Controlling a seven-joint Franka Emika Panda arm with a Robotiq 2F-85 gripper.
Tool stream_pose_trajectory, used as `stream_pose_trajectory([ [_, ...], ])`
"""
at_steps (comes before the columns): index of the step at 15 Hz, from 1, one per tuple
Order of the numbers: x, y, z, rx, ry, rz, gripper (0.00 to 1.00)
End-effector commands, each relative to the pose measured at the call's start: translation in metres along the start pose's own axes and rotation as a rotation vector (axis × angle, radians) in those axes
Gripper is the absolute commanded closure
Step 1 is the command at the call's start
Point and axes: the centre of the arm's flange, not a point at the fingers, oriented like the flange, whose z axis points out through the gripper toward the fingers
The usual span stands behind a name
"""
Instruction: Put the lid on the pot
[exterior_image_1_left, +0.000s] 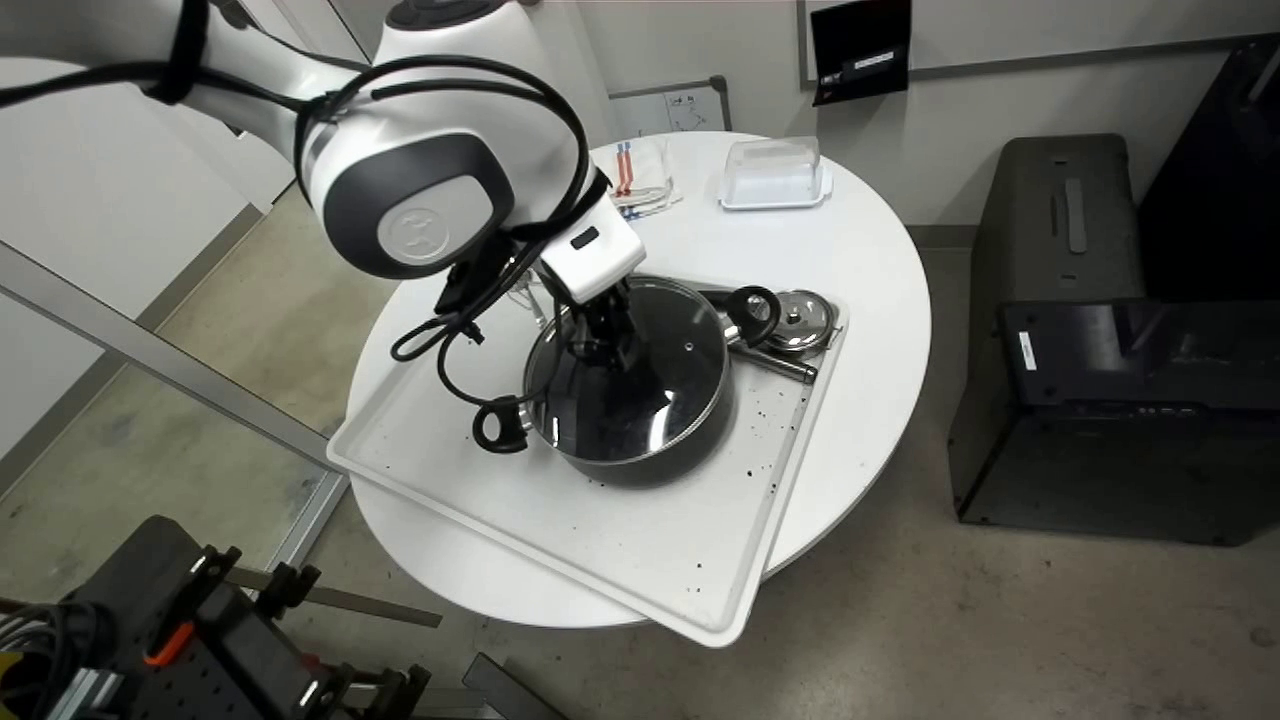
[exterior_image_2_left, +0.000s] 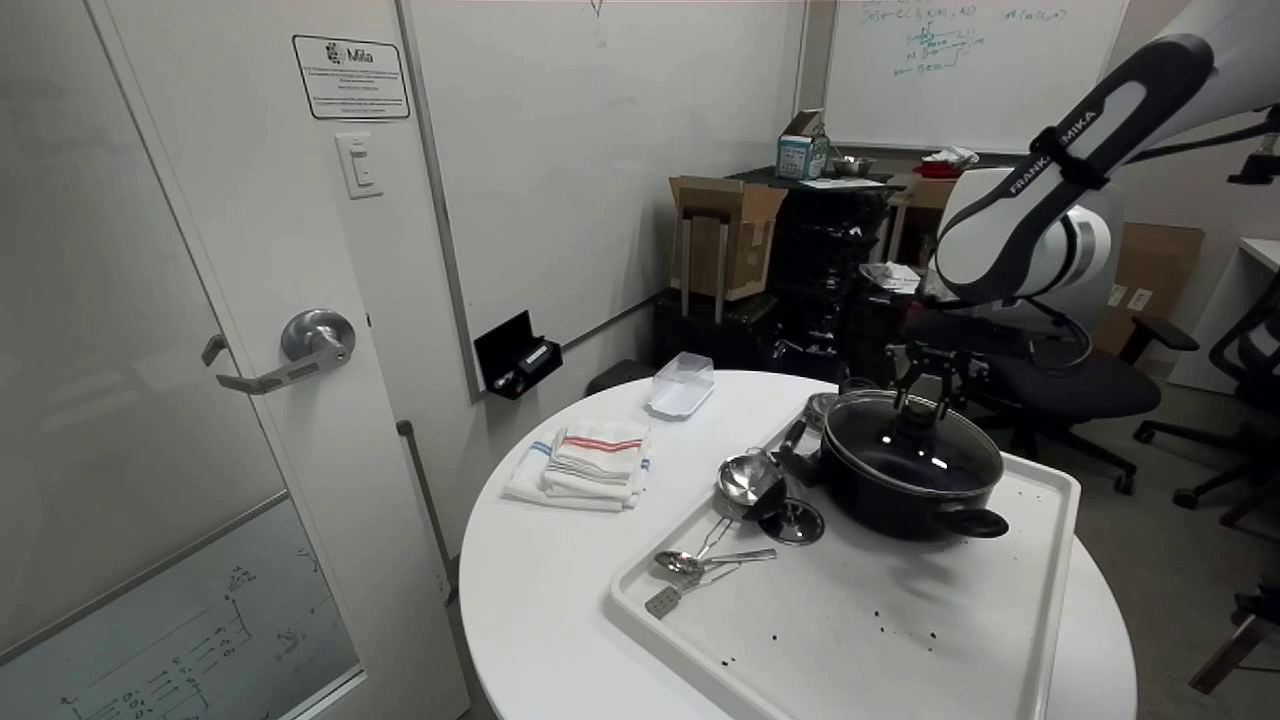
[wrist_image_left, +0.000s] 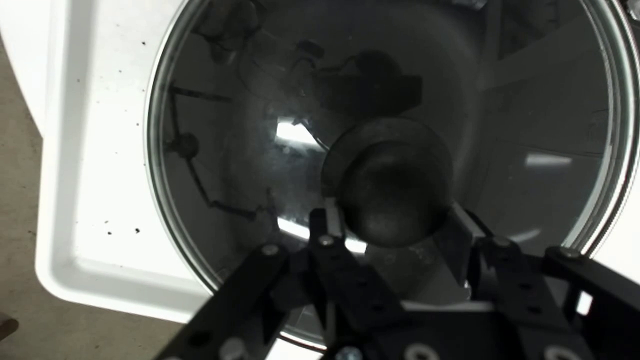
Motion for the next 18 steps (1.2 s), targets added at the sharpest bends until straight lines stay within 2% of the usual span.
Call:
stream_pose_trajectory([
  [1, 0.0001, -0.0060, -0.0053, 0.013, 0.001, -0.011, 0.77],
  [15, 0.0005, -0.0088, -0.0046, -0.025, -0.001, -0.013, 0.77],
  [16, 0.0001, -0.0090, -0.0040, -0.029, -0.001, -0.012, 0.65],
  [17, -0.0001, -0.0091, -0.0038, -0.030, 0.001, -0.012, 0.27],
  [18, -0.0003, -0.0090, -0.0035, -0.033, 0.001, -0.011, 0.25],
])
